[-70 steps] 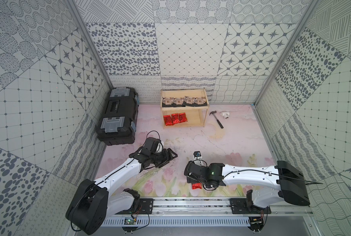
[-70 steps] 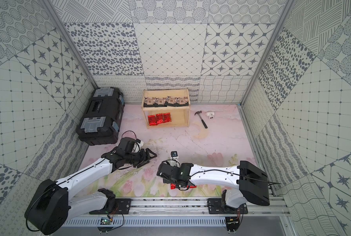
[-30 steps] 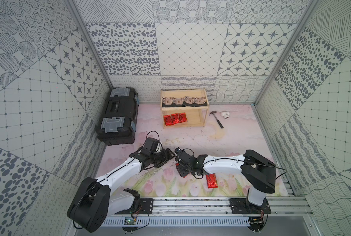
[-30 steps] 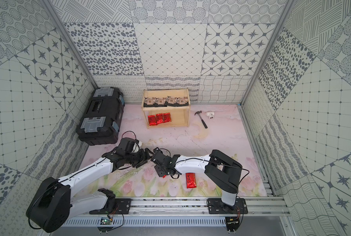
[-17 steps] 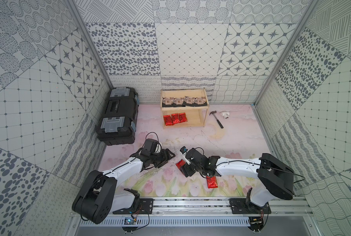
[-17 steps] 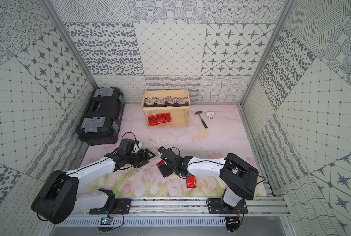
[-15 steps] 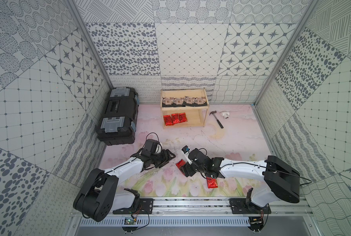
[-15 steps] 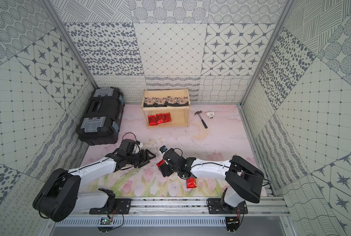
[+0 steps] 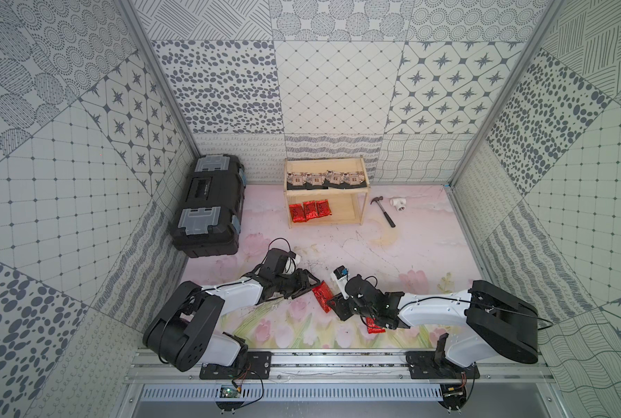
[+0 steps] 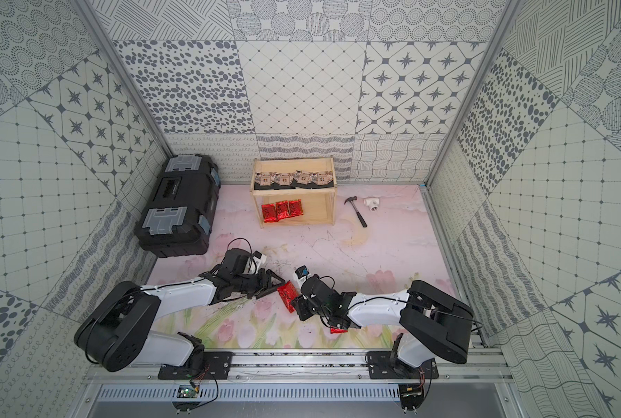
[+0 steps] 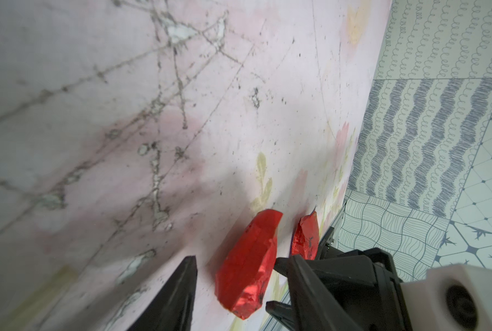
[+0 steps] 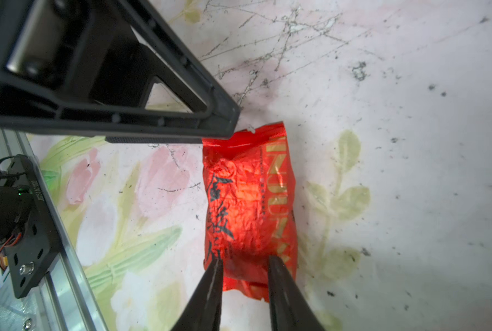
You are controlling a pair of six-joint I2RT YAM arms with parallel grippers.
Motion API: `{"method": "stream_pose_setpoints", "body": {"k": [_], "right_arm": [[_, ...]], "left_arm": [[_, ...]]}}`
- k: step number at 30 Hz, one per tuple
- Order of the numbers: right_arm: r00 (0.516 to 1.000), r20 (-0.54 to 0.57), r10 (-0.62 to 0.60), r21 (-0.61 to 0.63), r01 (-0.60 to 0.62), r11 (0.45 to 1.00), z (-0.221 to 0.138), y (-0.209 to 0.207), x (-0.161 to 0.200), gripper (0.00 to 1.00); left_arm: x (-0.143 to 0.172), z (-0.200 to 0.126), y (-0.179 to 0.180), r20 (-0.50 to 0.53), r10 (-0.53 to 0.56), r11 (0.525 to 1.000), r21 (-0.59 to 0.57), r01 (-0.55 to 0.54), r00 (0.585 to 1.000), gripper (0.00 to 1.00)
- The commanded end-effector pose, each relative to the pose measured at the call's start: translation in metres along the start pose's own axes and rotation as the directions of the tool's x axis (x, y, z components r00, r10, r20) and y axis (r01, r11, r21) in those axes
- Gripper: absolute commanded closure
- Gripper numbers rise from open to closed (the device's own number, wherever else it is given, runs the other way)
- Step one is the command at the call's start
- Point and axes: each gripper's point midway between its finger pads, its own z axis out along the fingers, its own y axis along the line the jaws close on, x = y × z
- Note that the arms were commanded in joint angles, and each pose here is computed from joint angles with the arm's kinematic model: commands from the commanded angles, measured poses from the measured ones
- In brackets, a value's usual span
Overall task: Place the tea bags on the shelf by color
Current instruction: Pick up the tea bag from the center of the board.
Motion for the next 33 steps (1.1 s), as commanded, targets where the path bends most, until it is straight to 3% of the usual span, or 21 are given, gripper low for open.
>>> {"method": "stream_pose_setpoints", "body": {"k": [1,15,23,27,30,33], "right_arm": [[0.998,0.054,0.023,-0.033,-0.021,0.999,-0.003,0.006,-0.008,0.71],[0.999,0.033,0.019,-0.009,-0.019,1.000,0.001,0.000,-0.004,0.72],[0.998,0.054,0.017,0.001,-0.017,1.000,-0.007,0.001,-0.015,0.68],[0.988,0.150,0.047,0.001,-0.048,0.999,-0.028,0.007,-0.046,0.64],[0.973,0.215,0.087,-0.009,-0.087,0.996,-0.044,0.009,-0.066,0.63],[0.943,0.263,0.203,-0.047,-0.198,0.979,-0.056,0.002,-0.079,0.58]], "left_arm": [[0.003,0.005,-0.017,-0.023,0.090,0.993,0.077,-0.088,0.996,0.51],[0.010,-0.003,-0.015,-0.012,0.117,0.992,0.049,-0.116,0.993,0.82],[0.007,-0.012,-0.020,0.018,0.127,0.991,0.032,-0.128,0.992,0.92],[0.003,-0.017,-0.027,0.039,0.136,0.990,0.032,-0.137,0.990,1.00],[0.000,-0.022,-0.033,0.056,0.140,0.989,0.034,-0.142,0.989,1.00],[-0.005,-0.029,-0.044,0.081,0.150,0.987,0.046,-0.154,0.985,1.00]]}}
